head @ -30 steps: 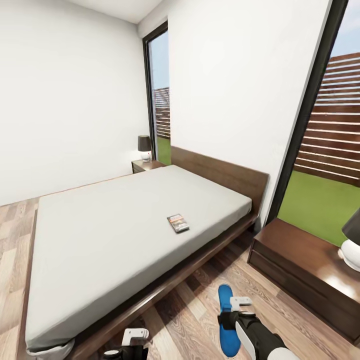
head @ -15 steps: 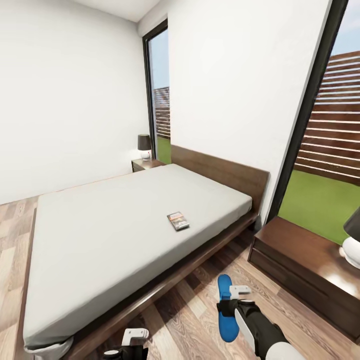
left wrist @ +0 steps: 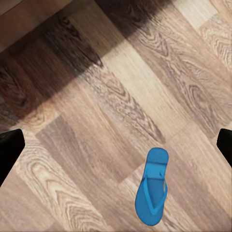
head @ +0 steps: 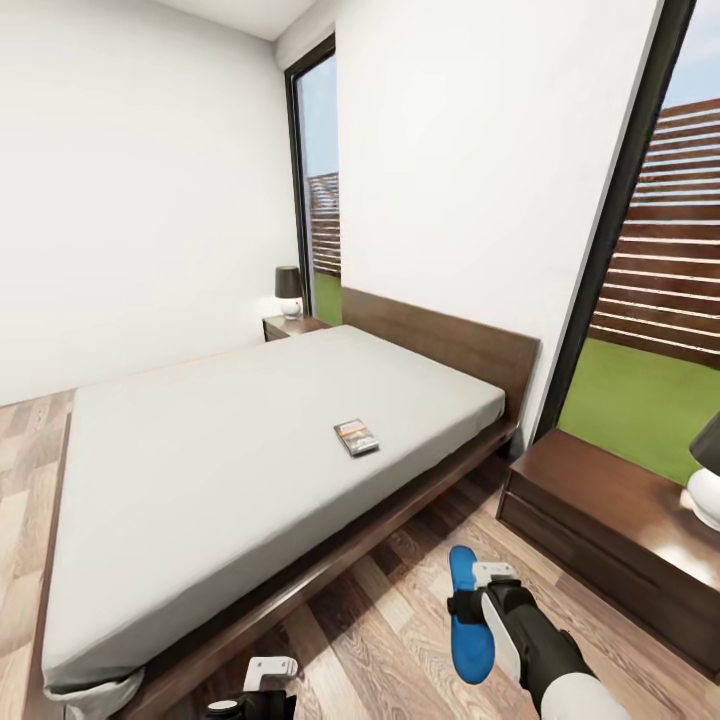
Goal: In the bedroom, move the book from the bed onto either nightstand, and place the two sandals side by side next to the bed.
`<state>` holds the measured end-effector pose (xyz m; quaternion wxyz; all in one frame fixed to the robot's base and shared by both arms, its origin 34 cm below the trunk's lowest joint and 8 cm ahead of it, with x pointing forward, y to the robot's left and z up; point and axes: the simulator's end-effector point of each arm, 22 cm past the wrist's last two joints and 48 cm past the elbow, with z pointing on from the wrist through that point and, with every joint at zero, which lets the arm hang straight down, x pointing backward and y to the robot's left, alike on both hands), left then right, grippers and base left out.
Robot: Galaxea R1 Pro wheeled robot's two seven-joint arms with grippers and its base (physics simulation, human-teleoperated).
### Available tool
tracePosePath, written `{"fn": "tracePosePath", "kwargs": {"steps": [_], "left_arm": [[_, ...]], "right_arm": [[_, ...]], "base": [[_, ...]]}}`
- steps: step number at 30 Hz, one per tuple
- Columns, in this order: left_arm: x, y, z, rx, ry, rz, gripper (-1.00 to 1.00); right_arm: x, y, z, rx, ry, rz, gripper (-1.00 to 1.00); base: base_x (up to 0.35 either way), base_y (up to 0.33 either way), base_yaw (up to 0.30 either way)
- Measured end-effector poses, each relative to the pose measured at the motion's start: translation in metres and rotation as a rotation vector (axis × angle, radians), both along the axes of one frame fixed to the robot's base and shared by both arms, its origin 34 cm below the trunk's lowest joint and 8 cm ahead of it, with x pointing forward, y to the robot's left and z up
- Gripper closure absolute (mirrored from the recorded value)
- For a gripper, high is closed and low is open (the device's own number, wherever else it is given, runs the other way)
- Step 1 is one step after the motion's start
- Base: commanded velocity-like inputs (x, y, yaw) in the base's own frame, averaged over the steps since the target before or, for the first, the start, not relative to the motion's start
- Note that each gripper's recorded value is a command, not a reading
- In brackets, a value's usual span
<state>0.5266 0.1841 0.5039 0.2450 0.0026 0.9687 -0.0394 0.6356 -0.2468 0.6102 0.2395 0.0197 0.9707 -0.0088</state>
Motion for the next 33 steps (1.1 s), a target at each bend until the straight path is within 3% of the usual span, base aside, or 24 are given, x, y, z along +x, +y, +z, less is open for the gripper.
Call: {"fn": "tracePosePath", "kwargs": {"steps": [12, 33], "left_arm": [[-0.001, 0.000, -0.021, 0.000, -0.002, 0.000, -1.00], [-0.004, 0.000, -0.060, 0.000, -0.010, 0.001, -1.00]], "right_arm": [[-0.009, -0.006, -0.019, 0.001, 0.060, -0.010, 1.00], [0.000, -0.010, -0.033, 0.000, 0.036, -0.014, 1.00]], "base": [[0.000, 0.000, 0.000], [0.000, 0.000, 0.000]]}}
